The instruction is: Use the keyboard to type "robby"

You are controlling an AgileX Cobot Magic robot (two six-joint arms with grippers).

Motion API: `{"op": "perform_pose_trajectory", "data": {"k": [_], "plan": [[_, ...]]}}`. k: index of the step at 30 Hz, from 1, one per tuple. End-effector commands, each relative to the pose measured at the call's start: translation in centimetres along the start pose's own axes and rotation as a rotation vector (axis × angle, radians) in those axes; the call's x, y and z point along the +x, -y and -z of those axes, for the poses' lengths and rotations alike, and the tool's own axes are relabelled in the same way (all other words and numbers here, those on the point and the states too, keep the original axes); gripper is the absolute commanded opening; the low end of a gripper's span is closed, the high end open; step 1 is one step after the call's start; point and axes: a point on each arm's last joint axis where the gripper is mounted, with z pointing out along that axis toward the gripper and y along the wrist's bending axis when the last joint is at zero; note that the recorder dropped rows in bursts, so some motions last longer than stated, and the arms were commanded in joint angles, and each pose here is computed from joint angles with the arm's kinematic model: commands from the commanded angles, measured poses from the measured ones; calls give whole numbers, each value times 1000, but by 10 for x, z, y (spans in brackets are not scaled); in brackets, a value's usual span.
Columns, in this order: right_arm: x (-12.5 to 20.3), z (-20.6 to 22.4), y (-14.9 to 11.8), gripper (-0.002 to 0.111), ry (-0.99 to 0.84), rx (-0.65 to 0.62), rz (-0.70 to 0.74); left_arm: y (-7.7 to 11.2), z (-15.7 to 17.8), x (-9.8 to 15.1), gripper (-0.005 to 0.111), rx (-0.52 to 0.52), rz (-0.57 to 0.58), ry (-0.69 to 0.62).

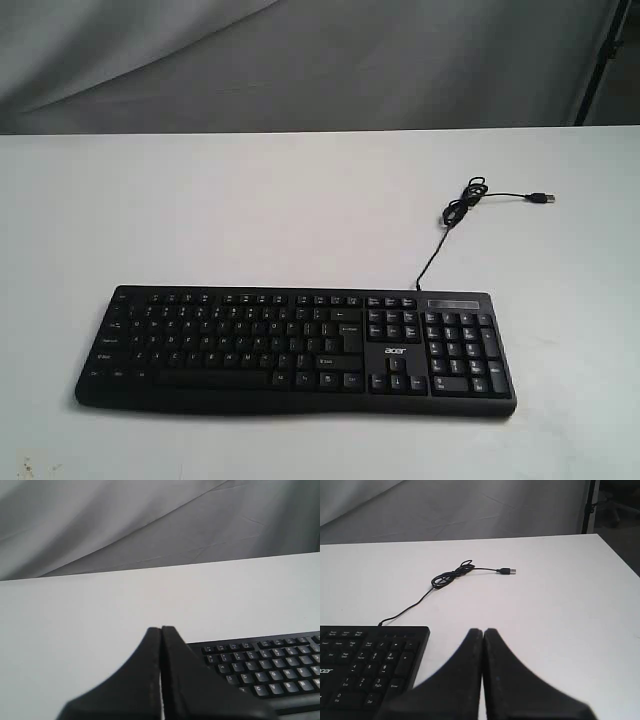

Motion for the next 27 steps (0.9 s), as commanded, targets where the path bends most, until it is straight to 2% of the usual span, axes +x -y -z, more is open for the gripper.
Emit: {"op": "perform_pose_trajectory", "data": {"k": [1, 10, 13, 21, 27], "plan": [[0, 0, 0, 0, 4, -2, 7, 0, 0, 1, 0, 5, -3, 5], [0, 0, 0, 0, 11, -2, 8, 0, 0, 1, 0, 5, -3, 5], [-5, 0, 0, 0, 63, -2, 8, 0, 0, 1, 0, 5, -3, 5], [-36, 8, 0, 0, 414, -3, 7, 0, 0, 1, 0, 5, -3, 5], [-45, 13, 0, 0, 530, -4, 7, 0, 0, 1, 0, 5, -3, 5]]}}
